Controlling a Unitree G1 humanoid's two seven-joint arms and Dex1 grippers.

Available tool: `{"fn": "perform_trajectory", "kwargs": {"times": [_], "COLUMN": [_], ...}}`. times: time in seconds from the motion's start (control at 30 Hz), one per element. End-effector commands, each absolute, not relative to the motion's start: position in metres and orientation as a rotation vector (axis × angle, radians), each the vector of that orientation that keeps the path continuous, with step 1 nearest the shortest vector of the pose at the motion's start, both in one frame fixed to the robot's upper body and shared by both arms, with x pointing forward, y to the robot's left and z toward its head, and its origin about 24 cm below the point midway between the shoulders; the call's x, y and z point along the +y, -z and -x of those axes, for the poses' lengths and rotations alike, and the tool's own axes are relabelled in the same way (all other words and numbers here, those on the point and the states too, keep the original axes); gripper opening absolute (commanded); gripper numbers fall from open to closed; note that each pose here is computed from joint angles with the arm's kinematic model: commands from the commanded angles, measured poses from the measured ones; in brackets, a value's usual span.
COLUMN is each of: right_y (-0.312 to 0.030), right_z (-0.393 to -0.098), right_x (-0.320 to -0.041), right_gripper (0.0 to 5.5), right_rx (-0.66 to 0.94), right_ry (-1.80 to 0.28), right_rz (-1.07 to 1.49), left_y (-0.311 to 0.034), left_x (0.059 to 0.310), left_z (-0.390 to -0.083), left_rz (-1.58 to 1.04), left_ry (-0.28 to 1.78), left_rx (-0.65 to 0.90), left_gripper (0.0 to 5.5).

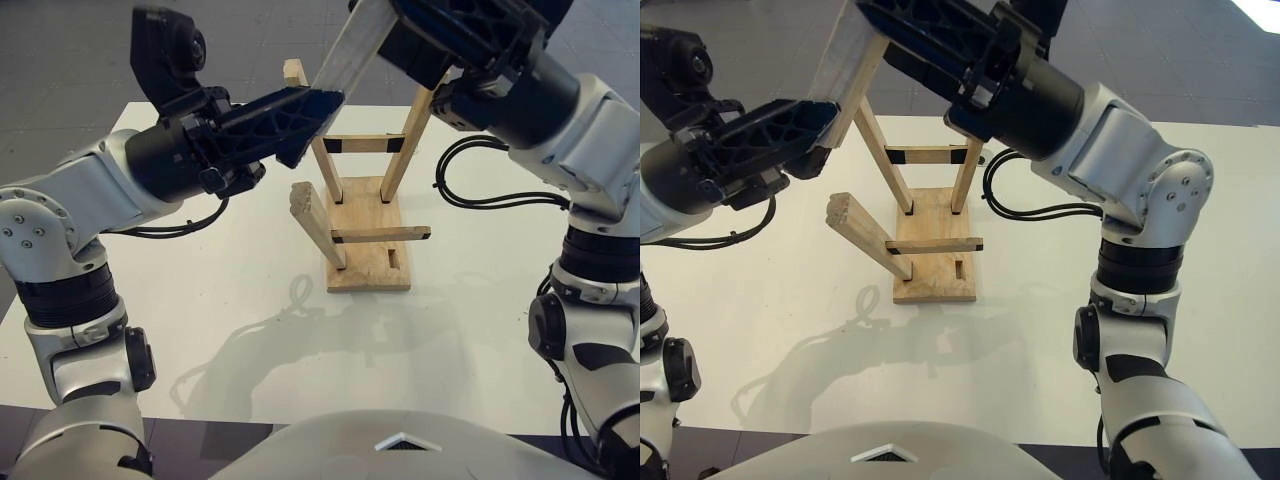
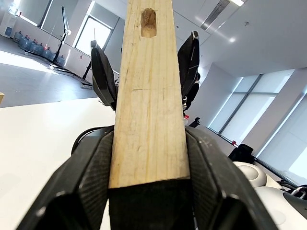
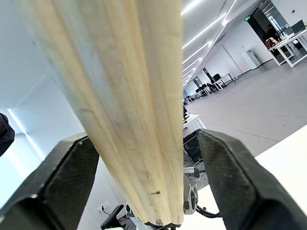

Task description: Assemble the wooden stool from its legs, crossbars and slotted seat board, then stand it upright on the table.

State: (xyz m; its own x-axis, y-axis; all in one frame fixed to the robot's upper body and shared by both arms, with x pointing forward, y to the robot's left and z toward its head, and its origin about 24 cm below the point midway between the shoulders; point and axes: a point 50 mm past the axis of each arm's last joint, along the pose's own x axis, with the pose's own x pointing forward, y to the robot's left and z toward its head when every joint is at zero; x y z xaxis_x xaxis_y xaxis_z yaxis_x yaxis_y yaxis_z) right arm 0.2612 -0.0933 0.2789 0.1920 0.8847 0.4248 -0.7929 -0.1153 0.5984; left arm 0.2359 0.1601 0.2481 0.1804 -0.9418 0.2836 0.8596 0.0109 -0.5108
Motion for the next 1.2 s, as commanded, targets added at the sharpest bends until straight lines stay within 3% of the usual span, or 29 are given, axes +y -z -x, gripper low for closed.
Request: {"fn": "perform_trajectory", "kwargs": {"times": [0.03,0.13,0.37,0.4,0.63,0.77,0.83,0.93,1.03,1.2], "right_y": [-0.288,-0.288,-0.285,-0.285,-0.287,-0.287,-0.284,-0.274,-0.251,-0.198], "right_z": [-0.258,-0.259,-0.256,-0.256,-0.263,-0.268,-0.27,-0.271,-0.269,-0.266], "right_x": [-0.091,-0.091,-0.092,-0.093,-0.1,-0.118,-0.136,-0.173,-0.205,-0.213], "right_gripper": [2.68,2.15,2.11,2.11,2.05,2.05,2.05,2.05,2.04,2.04], "right_rx": [0.117,0.117,0.115,0.113,0.09,0.079,0.07,0.065,0.126,0.18], "right_ry": [-1.447,-1.447,-1.455,-1.455,-1.433,-1.348,-1.276,-1.115,-0.954,-0.881], "right_rz": [-0.854,-0.839,-0.824,-0.829,-0.915,-0.887,-0.847,-0.712,-0.439,-0.156], "left_y": [-0.248,-0.249,-0.254,-0.255,-0.261,-0.281,-0.278,-0.251,-0.186,-0.1], "left_x": [0.16,0.161,0.162,0.162,0.167,0.19,0.198,0.211,0.222,0.223], "left_z": [-0.234,-0.233,-0.235,-0.235,-0.238,-0.254,-0.26,-0.266,-0.267,-0.262], "left_rz": [0.651,0.654,0.675,0.682,0.697,0.762,0.748,0.702,0.46,-0.033], "left_ry": [1.422,1.426,1.431,1.436,1.43,1.316,1.244,1.127,0.964,0.823], "left_rx": [0.164,0.159,0.116,0.099,0.04,-0.108,-0.11,-0.025,0.181,0.415], "left_gripper": [2.04,2.04,2.04,2.41,3.5,3.54,3.54,3.54,3.54,3.54]}}
